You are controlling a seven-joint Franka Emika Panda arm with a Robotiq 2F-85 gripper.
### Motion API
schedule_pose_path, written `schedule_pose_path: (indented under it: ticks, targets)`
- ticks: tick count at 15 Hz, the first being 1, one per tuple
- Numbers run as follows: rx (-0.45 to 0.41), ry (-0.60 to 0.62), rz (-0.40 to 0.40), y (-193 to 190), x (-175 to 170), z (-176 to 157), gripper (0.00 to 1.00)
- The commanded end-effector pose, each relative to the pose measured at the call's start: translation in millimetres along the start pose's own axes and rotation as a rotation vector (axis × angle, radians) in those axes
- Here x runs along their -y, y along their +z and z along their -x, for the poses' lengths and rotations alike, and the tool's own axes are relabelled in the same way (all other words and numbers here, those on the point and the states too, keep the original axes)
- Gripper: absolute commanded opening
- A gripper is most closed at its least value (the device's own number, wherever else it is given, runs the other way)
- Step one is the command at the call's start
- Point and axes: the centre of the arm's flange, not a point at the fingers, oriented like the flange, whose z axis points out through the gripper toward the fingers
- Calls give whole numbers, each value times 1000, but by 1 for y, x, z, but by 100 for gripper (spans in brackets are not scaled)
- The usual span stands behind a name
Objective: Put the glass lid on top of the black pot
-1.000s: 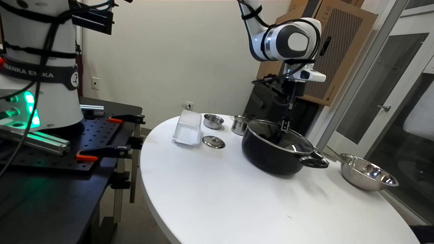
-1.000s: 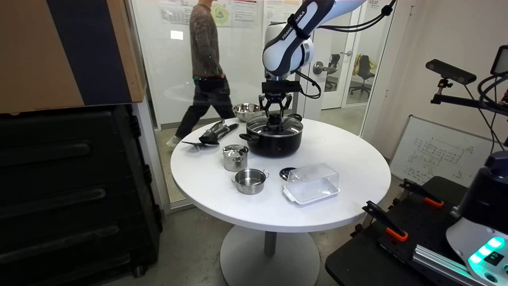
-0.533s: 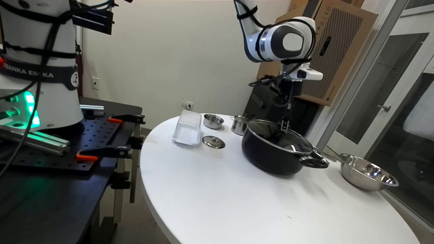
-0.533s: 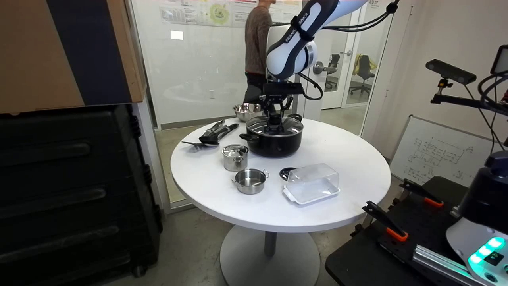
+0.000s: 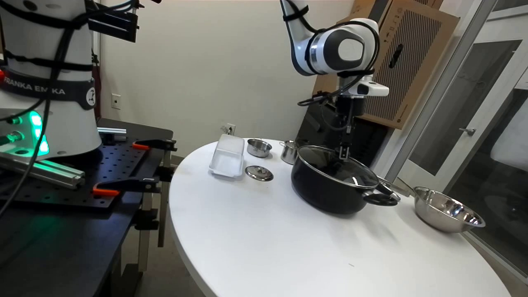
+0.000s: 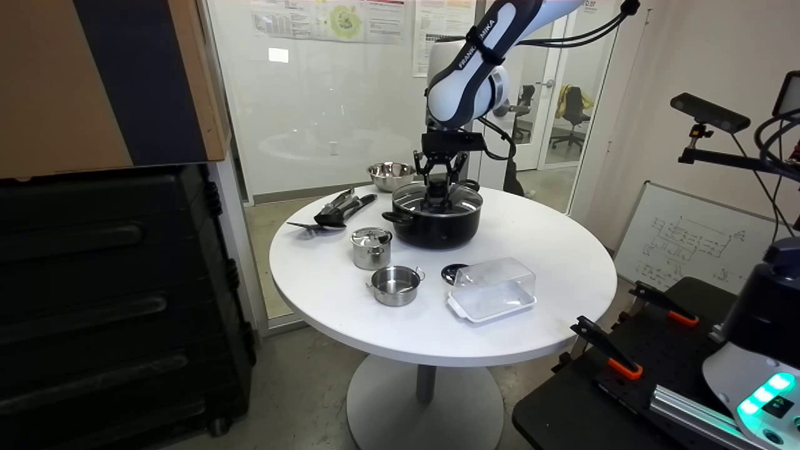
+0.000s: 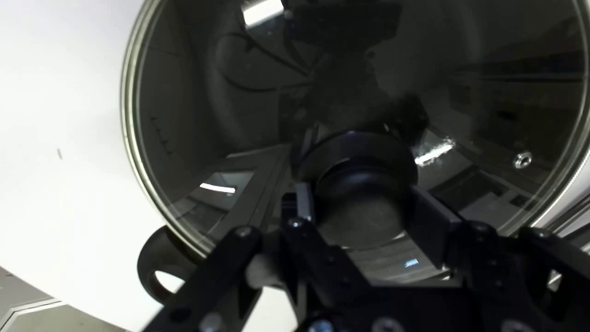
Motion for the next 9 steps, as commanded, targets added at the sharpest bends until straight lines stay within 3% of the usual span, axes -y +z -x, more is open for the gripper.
schedule_pose_path:
  ticks: [1,9]
  targets:
    - [10,-12,10,1,-20,28,27]
    - [17,-20,-11,-13,-41,52,27]
